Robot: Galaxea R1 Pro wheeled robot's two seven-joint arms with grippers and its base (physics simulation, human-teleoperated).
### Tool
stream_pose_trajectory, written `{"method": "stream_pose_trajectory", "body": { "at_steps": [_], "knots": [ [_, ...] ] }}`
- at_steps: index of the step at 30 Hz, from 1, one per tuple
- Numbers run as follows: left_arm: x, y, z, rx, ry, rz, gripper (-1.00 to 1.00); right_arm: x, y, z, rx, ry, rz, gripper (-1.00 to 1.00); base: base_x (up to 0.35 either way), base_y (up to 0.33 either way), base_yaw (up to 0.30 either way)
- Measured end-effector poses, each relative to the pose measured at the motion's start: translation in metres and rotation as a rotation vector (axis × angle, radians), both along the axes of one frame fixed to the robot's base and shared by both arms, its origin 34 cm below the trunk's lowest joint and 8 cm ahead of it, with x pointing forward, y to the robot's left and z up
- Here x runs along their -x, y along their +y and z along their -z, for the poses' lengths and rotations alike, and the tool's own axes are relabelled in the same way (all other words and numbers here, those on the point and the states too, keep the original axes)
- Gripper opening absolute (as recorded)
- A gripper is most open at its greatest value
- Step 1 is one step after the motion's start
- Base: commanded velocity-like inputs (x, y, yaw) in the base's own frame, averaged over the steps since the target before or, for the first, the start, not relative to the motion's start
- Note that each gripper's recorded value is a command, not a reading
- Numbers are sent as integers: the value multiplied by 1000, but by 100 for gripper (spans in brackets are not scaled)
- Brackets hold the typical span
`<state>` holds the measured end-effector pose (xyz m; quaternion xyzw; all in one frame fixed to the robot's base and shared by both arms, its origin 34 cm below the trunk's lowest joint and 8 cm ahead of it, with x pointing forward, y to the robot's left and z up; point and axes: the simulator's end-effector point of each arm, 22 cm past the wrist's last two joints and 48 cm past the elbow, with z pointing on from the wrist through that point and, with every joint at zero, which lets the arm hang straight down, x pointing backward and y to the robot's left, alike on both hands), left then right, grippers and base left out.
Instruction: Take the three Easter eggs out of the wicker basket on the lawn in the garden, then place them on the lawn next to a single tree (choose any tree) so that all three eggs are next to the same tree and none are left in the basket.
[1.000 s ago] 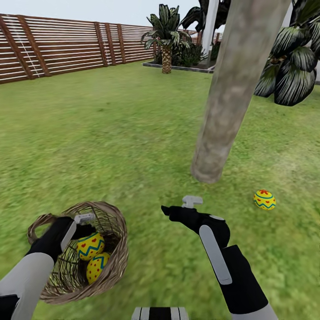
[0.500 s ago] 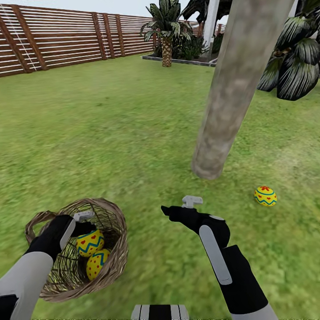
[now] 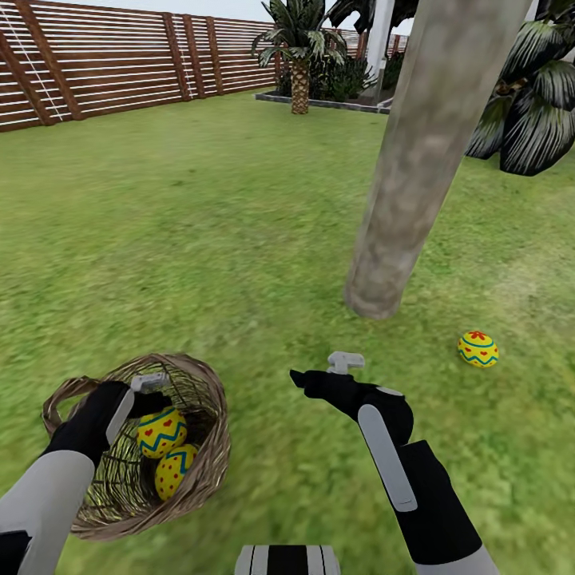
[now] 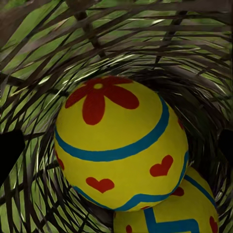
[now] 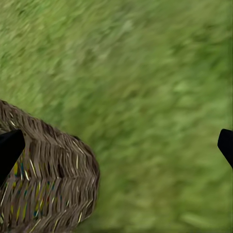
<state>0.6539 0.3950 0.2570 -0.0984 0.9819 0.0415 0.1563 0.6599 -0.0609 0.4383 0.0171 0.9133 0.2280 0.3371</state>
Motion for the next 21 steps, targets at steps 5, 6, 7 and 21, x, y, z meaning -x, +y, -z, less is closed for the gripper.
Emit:
{"method": "stream_pose_trajectory", "body": {
  "at_steps": [5, 6, 7, 21],
  "knots": [
    [-3, 0, 1, -2, -6, 2, 100, 0, -1, 5, 1, 8, 1, 100, 0, 0, 0],
    [-5, 0, 1, -4, -11, 3, 100, 0, -1, 7, 1, 12, 2, 100, 0, 0, 0],
    [-5, 0, 2, -4, -12, 4, 100, 1, -1, 10, 1, 16, 2, 100, 0, 0, 0],
    [-10, 3, 20, -19, -39, 10, 100, 4, -3, 37, 2, 61, 5, 100, 0, 0, 0]
  ]
}}
